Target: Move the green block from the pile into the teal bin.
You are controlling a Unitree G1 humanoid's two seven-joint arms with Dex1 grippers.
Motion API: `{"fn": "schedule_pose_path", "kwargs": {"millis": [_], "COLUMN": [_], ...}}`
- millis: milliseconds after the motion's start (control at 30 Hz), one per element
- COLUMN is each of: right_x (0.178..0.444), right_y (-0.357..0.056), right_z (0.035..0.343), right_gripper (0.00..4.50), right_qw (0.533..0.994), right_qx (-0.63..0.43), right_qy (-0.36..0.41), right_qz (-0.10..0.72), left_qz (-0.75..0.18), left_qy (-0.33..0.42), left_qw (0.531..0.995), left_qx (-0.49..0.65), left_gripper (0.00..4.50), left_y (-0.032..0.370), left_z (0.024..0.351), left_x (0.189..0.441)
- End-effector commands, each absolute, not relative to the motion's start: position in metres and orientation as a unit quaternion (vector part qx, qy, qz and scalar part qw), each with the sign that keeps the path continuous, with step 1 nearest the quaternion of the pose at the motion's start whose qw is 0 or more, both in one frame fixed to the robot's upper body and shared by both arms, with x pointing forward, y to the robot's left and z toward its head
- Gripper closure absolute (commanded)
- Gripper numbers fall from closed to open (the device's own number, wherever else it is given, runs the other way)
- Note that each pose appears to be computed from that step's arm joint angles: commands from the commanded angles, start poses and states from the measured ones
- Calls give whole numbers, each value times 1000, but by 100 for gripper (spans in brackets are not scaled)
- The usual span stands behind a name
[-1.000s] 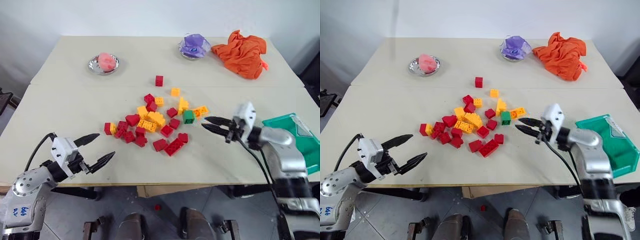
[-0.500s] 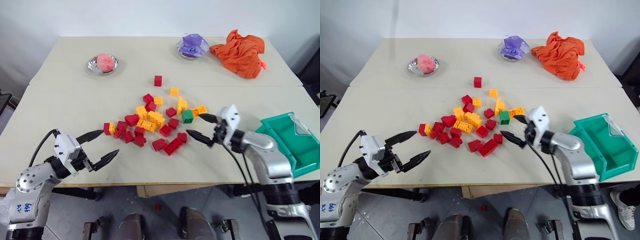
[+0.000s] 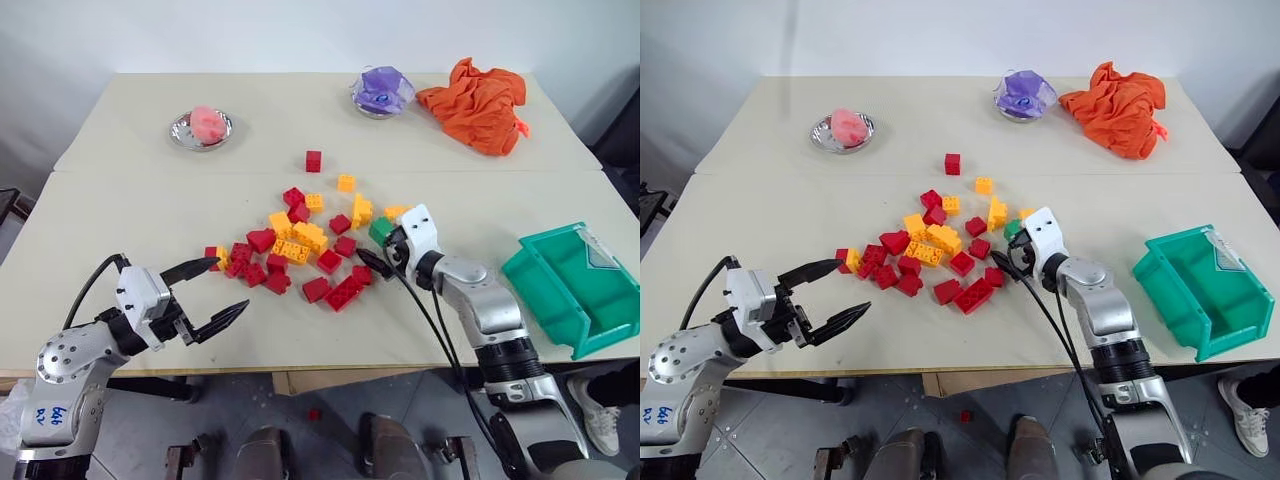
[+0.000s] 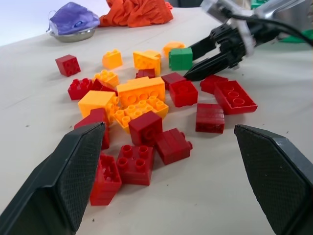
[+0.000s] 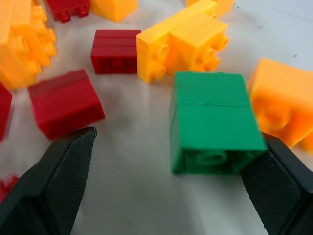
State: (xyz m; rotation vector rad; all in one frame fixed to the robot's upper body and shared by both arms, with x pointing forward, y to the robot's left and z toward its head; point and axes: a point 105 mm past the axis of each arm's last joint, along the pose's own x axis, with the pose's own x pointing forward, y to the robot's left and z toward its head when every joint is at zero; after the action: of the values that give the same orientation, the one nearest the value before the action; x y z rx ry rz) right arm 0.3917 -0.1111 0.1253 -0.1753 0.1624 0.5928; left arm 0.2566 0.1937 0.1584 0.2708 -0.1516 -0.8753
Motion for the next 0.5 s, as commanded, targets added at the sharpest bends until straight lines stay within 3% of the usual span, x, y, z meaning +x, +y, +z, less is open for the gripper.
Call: {"fn": "schedule_pose_path", "kwargs": {"millis": [33,133,400,500], "right_x": [397,399,387,371], "right_y": [-113,-116,-136,-147], "right_z": [141,143,156,171], "right_gripper": [2,48,303,302], "right_qw": [959,963,958,952], "right_qx": [-78,-80,-124,-125], "right_qy": [50,37,-13,-54], "right_qz": [269,254,258,272], "left_qz": [-440,-448,-503,-528], "left_qy": [-95,-95,-104,-111], "left_qw": [884,880,852,836], "left_qx": [128,125,104,96], "left_gripper": [0,0,0,0], "left_y": [183,179,154,139], "left_z": [168,168,168,167], "left_x": [253,253,256,260]}}
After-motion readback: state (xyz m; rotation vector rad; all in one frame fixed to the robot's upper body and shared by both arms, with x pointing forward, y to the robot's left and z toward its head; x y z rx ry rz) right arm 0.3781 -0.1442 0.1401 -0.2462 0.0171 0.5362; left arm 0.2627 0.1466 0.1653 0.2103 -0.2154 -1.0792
